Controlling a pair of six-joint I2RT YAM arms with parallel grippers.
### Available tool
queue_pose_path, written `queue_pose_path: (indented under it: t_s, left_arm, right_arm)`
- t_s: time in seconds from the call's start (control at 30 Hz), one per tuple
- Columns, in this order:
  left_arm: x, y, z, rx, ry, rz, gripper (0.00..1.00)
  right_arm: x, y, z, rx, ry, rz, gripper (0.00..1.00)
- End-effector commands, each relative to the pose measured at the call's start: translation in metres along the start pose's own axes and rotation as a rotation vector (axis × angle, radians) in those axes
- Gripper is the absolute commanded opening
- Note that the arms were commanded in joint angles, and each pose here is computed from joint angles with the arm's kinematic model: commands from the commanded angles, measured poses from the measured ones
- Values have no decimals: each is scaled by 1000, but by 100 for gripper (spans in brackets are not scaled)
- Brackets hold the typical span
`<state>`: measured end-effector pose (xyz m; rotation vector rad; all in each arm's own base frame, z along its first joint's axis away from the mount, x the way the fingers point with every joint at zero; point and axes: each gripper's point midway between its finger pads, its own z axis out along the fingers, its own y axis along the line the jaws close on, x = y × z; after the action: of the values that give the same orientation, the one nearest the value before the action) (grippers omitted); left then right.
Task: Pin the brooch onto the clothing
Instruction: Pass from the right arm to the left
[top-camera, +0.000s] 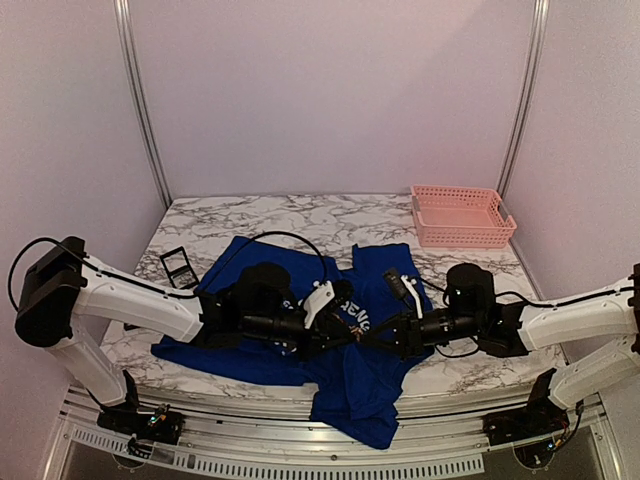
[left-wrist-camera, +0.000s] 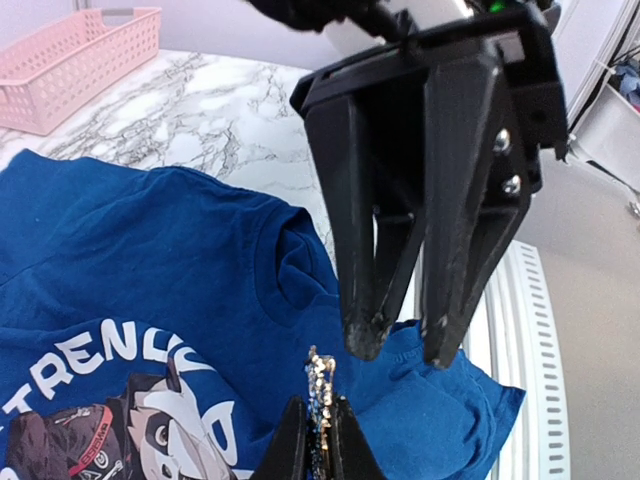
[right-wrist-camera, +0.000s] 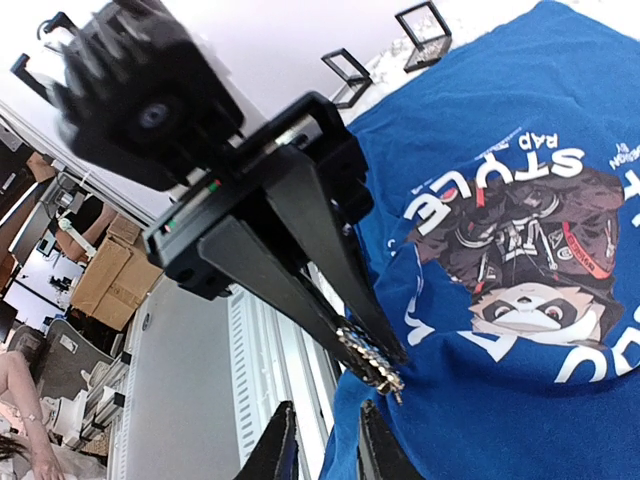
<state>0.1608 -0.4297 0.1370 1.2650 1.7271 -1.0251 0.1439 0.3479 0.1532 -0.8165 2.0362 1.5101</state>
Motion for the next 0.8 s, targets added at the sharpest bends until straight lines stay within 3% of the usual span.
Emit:
queue_pose_path:
  t_s: [0.0, 0.17, 0.77]
  left_arm:
    - [-7, -3, -6, 17, -29, 29, 0]
    - [-16, -9, -10, 44, -69, 24, 0]
    - [-38, -18, -15, 97, -157, -43, 0]
  right_arm:
    - [-7, 8, -7, 2, -47, -72, 21]
    - [-1, -2, -3, 27, -33, -44, 28]
    - [-6, 5, -8, -14, -122, -152, 31]
